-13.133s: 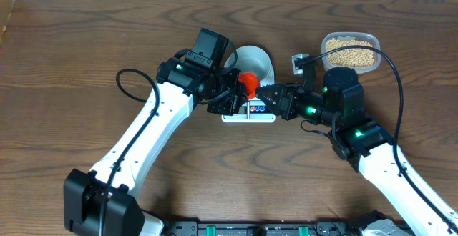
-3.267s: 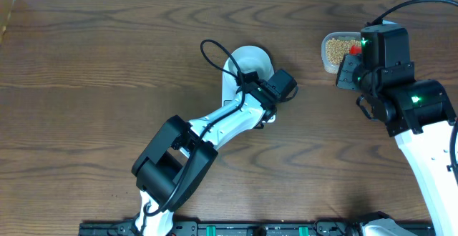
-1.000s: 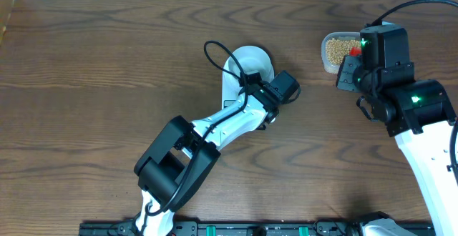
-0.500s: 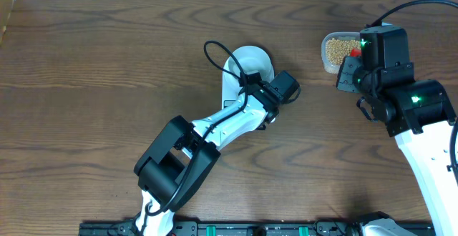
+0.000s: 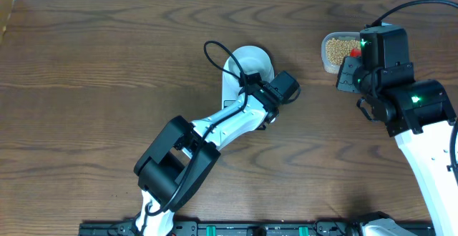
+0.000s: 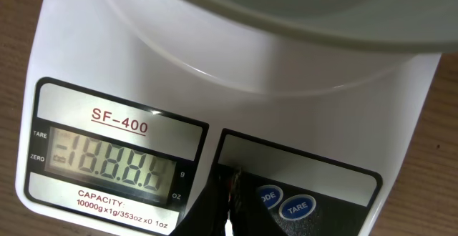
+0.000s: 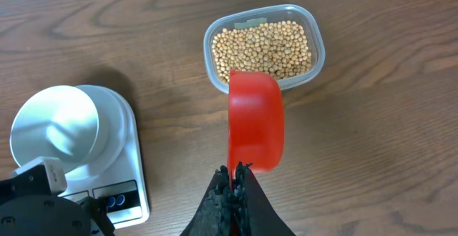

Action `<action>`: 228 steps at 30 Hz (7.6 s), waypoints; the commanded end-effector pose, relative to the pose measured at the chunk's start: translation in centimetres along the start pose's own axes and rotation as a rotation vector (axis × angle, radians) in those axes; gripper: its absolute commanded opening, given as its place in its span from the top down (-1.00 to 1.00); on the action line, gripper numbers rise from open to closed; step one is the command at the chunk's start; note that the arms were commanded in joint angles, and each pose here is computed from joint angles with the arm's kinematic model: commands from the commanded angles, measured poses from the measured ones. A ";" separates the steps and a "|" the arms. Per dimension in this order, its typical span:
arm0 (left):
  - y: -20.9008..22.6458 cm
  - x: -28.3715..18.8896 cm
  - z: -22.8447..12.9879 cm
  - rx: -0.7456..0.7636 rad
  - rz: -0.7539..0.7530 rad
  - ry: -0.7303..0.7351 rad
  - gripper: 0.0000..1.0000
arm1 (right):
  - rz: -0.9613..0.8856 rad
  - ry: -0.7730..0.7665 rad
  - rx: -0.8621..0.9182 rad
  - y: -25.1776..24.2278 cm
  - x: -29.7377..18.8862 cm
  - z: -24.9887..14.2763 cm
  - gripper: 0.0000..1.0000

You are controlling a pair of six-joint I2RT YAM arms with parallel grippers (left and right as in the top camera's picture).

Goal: Scoop item into bowl and weigh 50g on scale

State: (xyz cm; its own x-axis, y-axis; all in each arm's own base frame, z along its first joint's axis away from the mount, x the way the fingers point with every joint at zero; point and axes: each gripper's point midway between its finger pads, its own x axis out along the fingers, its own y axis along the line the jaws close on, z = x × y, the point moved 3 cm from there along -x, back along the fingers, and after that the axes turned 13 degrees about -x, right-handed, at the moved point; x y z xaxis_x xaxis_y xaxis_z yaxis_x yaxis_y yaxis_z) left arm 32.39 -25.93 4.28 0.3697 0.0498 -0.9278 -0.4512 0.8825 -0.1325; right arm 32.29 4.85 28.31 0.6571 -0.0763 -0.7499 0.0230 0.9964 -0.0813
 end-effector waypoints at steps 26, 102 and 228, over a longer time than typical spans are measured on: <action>3.5 -8.9 2.7 0.208 -0.023 0.004 0.85 | -0.015 -0.023 -0.007 -0.4 -0.5 0.6 0.97; 15.8 -8.0 18.4 -0.086 -0.011 -0.028 0.86 | -0.166 -0.198 0.081 -11.9 2.7 5.7 0.97; 1.8 0.9 -0.5 -0.105 -0.168 -0.107 0.86 | 0.041 -0.092 0.066 -8.8 5.4 4.1 0.97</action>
State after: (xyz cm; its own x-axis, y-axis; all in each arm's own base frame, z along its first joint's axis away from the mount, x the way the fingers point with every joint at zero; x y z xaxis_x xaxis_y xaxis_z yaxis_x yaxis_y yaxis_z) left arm 31.49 -25.32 4.24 0.5450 -0.0772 -0.8349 -0.4383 0.8227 -0.3622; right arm 38.50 -4.16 27.04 0.7150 -0.0374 -0.6981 0.0520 0.9986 -0.0003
